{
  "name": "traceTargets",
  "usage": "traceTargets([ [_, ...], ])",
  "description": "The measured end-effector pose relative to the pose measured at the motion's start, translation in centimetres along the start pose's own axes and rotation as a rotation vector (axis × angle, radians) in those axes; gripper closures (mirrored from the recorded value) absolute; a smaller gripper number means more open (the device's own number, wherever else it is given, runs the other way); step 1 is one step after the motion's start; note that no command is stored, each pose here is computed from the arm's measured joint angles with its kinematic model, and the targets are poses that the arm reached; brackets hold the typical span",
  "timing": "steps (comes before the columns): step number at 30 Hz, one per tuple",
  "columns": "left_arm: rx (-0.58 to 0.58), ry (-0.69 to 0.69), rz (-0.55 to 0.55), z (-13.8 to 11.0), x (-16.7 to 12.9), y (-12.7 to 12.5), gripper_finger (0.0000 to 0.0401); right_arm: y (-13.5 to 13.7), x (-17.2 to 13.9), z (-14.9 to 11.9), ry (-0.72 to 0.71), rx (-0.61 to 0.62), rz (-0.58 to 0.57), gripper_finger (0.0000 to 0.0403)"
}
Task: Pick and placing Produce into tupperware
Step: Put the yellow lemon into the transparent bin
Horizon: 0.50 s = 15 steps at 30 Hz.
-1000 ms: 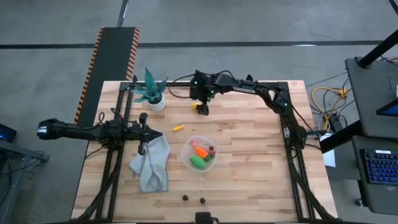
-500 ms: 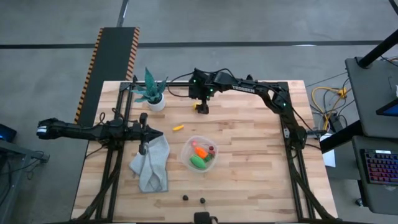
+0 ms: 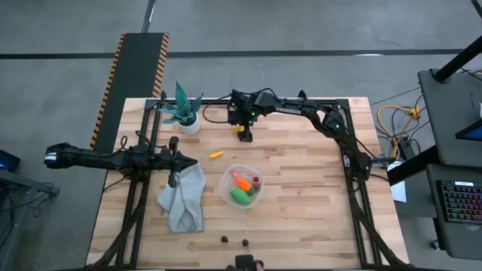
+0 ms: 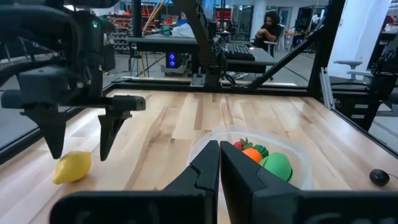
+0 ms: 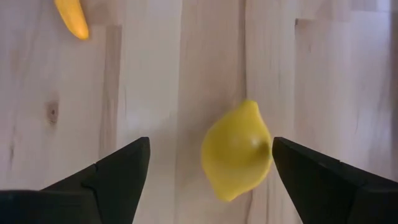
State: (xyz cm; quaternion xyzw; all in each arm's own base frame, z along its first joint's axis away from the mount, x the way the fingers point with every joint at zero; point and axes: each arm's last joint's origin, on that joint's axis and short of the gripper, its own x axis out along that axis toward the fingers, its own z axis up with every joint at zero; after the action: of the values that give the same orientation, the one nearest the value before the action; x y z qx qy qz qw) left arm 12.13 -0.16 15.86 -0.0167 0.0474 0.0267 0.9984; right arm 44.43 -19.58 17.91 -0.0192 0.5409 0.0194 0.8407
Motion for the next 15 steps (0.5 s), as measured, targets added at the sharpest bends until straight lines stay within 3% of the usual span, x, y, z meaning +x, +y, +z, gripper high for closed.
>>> traceTargets([
  [15,-0.004,-0.003,-0.001,0.0,0.0,0.0,0.0401,-1.2,0.9,-0.9,-0.009,0.029,-0.015,0.0074],
])
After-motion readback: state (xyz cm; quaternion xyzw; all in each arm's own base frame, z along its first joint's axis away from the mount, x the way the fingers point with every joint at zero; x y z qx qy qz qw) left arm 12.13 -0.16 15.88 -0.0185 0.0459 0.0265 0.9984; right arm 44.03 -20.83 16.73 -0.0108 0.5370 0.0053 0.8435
